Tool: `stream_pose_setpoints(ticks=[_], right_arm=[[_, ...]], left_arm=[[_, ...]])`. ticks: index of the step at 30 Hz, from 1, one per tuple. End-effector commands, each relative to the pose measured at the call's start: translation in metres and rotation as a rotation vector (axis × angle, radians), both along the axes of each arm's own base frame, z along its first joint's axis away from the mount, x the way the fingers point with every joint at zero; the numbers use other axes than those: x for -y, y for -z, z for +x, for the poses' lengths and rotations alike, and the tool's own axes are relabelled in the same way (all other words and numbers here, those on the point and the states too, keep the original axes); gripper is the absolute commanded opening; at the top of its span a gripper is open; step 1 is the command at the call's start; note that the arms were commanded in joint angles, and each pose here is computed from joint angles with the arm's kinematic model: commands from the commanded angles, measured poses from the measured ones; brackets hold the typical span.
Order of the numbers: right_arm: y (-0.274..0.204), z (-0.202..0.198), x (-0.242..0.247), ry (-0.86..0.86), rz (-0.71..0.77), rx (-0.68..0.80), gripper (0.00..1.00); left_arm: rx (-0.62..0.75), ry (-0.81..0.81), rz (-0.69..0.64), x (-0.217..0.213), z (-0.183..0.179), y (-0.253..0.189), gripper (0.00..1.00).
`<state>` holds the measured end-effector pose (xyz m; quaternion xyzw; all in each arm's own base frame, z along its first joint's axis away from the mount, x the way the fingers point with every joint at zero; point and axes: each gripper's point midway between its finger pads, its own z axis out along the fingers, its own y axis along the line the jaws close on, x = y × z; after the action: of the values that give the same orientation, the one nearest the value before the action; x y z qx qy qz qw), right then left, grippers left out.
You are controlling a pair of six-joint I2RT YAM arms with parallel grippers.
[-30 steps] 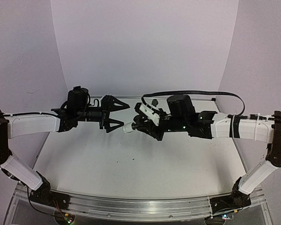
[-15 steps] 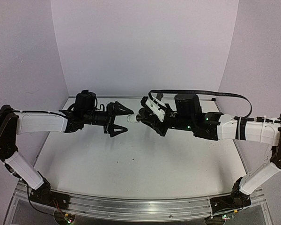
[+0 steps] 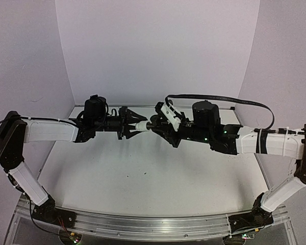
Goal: Install the water faucets
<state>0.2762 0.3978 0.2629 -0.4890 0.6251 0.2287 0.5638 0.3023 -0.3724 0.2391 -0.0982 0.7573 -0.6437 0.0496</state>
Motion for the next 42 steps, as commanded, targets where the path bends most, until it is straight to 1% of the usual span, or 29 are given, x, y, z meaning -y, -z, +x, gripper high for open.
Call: stream_pose_setpoints(ticks=[1,4,6,8,11,14,16,17,19,21,22,24,26,27,28,30,31,32,33,35,38,40,42], right_arm=[[-0.041,0.003,-0.012,-0.011,0.158,0.047,0.00],[-0.042,0.008,-0.014,0.016,0.195,-0.012,0.00],[-0.045,0.011,-0.017,0.033,0.239,-0.074,0.00],[-0.050,0.012,-0.021,0.037,0.300,-0.179,0.00],[-0.059,0.009,-0.029,-0.027,0.404,-0.405,0.00],[-0.071,0.010,-0.034,-0.101,0.512,-0.702,0.00],[-0.084,0.008,-0.035,-0.173,0.587,-0.889,0.00],[-0.094,0.003,-0.034,-0.239,0.630,-0.947,0.00],[-0.108,0.003,-0.028,-0.312,0.722,-1.061,0.00],[-0.125,0.001,-0.018,-0.408,0.820,-1.157,0.00],[-0.130,0.002,-0.014,-0.448,0.863,-1.199,0.00],[-0.131,0.005,-0.009,-0.500,0.919,-1.274,0.00],[-0.131,0.008,-0.001,-0.536,0.946,-1.256,0.00],[-0.127,0.011,0.002,-0.525,0.946,-1.243,0.00],[-0.123,0.014,0.005,-0.514,0.945,-1.222,0.00],[-0.115,0.020,0.011,-0.489,0.934,-1.158,0.00],[-0.113,0.023,0.015,-0.475,0.930,-1.130,0.00],[-0.110,0.026,0.019,-0.465,0.917,-1.082,0.00],[-0.108,0.027,0.022,-0.462,0.902,-1.028,0.00],[-0.104,0.030,0.027,-0.446,0.853,-0.946,0.00],[-0.090,0.038,0.027,-0.380,0.723,-0.790,0.00],[-0.078,0.044,0.026,-0.305,0.607,-0.668,0.00],[-0.064,0.053,0.030,-0.221,0.493,-0.533,0.00]], left_arm=[[0.137,0.084,-0.123,0.014,-0.016,-0.044,0.43],[0.241,0.065,-0.130,0.013,-0.014,-0.059,0.37],[0.374,0.032,-0.126,0.010,-0.013,-0.073,0.36],[0.516,-0.010,-0.114,0.005,-0.013,-0.087,0.35],[0.710,-0.064,-0.115,-0.003,-0.014,-0.111,0.34],[0.924,-0.083,-0.142,-0.007,-0.020,-0.136,0.33],[1.127,-0.054,-0.151,-0.007,-0.032,-0.151,0.32],[1.235,-0.021,-0.157,-0.005,-0.043,-0.155,0.32],[1.448,0.049,-0.166,-0.002,-0.066,-0.157,0.33],[1.637,0.134,-0.191,-0.001,-0.089,-0.154,0.33],[1.701,0.160,-0.203,-0.002,-0.096,-0.153,0.35],[1.789,0.133,-0.186,-0.009,-0.100,-0.158,0.37],[1.820,0.024,-0.131,-0.021,-0.093,-0.172,0.40],[1.796,-0.044,-0.094,-0.028,-0.086,-0.178,0.46],[1.767,-0.106,-0.069,-0.037,-0.080,-0.185,0.58],[1.650,-0.250,-0.018,-0.056,-0.064,-0.196,0.78],[1.594,-0.279,0.005,-0.064,-0.061,-0.197,0.86],[1.510,-0.293,0.043,-0.068,-0.054,-0.192,0.89],[1.445,-0.319,0.069,-0.074,-0.050,-0.195,0.91],[1.270,-0.329,0.137,-0.081,-0.040,-0.183,0.91],[0.952,-0.360,0.187,-0.092,-0.025,-0.153,0.90],[0.730,-0.367,0.159,-0.097,-0.019,-0.132,0.85],[0.507,-0.335,0.079,-0.096,-0.019,-0.115,0.81]])
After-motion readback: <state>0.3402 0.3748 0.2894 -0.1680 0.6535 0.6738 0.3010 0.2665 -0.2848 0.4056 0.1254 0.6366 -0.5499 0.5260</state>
